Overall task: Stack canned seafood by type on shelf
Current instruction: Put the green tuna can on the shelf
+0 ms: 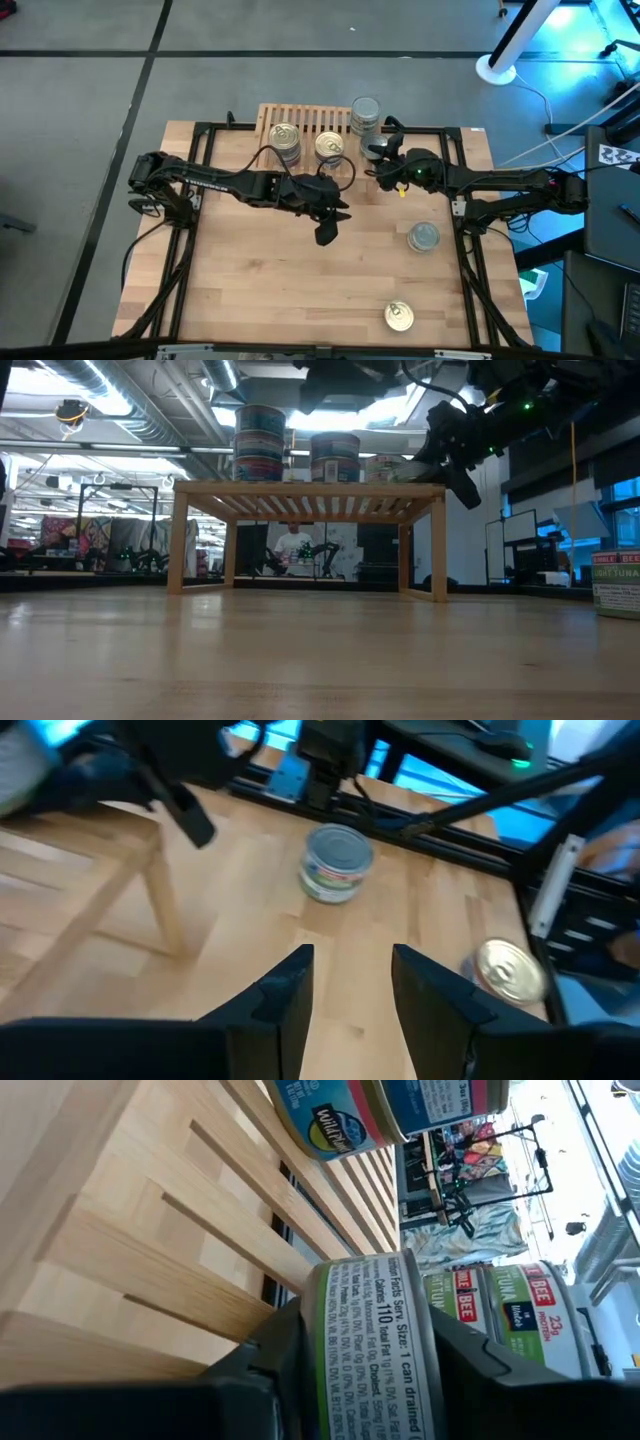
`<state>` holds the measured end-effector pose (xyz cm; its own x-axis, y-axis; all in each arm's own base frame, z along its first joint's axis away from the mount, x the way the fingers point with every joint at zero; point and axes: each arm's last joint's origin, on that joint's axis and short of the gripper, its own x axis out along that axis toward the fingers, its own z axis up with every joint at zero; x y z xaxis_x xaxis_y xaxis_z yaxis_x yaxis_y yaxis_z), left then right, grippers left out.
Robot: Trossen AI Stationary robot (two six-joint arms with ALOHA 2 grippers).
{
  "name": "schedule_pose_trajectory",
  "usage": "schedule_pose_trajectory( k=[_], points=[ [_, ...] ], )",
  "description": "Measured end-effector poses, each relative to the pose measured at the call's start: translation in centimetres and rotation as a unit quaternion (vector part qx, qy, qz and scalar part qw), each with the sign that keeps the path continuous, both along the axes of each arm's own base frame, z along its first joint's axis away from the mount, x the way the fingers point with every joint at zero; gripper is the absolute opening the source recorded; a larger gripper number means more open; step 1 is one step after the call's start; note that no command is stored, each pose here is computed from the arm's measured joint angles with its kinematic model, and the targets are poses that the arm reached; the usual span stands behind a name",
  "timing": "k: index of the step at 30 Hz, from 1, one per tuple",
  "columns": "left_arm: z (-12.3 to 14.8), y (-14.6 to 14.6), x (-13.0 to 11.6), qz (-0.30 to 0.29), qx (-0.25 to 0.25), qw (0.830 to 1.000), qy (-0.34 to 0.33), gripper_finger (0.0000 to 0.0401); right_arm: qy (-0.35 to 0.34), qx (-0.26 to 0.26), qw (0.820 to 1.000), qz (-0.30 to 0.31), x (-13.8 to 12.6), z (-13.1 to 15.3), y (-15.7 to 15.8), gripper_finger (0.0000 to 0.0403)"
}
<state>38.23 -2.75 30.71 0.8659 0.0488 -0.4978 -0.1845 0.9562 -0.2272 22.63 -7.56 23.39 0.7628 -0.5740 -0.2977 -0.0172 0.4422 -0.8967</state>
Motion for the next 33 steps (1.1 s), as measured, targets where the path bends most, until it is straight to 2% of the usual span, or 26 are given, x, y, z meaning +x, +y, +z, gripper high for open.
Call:
schedule_pose_trajectory(
  k=[5,9,16,21,26,33],
  points=[
    [0.0,0.2,0.0,0.029,0.012,0.999,-0.002,0.0131,0.0,-0.001,1.0,0.007,0.1,0.0,0.4,0.0148],
    [0.0,0.2,0.0,0.032,0.013,0.999,-0.004,0.0131,0.009,-0.013,0.999,0.032,0.5,0.2,1.4,0.0143],
    [0.2,0.2,0.1,0.032,0.013,0.999,-0.014,0.0131,-0.005,-0.026,0.999,0.038,1.2,1.6,3.1,0.0141],
    [0.2,0.2,0.1,0.032,0.012,0.999,-0.013,0.0131,-0.005,0.005,0.999,0.037,1.3,1.8,3.6,0.0141],
    [-0.2,0.2,1.0,0.039,0.015,0.999,-0.034,0.0131,-0.009,0.01,0.999,0.036,1.4,1.9,3.5,0.0141],
    [-0.9,0.4,2.0,0.036,0.027,0.998,-0.051,0.0131,-0.009,0.026,0.996,0.081,1.7,1.7,3.7,0.0162]
  ],
)
